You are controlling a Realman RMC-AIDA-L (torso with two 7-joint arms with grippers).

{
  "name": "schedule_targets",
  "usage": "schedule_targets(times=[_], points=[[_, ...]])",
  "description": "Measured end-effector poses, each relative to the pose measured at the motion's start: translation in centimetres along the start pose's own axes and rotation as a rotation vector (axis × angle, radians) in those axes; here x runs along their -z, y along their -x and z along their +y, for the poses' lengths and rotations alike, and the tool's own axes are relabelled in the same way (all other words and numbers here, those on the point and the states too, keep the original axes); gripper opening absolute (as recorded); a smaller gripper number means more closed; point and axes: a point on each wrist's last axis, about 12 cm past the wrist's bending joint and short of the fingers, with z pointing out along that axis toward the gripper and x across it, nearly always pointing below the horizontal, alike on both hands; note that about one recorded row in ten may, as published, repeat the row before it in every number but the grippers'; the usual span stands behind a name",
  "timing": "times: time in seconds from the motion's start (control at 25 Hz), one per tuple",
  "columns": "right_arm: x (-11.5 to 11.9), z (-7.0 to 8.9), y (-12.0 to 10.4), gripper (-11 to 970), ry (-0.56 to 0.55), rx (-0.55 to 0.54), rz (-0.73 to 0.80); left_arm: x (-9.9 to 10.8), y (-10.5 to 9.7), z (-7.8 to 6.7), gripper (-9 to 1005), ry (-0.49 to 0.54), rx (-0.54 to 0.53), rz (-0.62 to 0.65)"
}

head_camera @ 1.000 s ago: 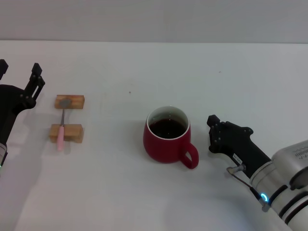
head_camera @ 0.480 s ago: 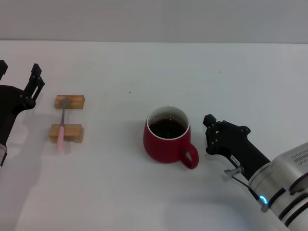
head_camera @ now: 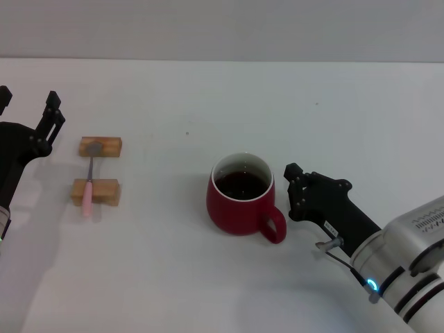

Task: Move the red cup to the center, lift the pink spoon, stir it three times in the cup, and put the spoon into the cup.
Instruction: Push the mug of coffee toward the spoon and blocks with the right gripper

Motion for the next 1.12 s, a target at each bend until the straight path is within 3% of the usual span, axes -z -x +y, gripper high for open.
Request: schedule_targets(times=[1.12], points=[[-2.6, 1.0, 1.3, -2, 0.066, -0.017, 0.014, -0.1, 0.1, -0.2, 782, -0.004, 0.004, -0.004]])
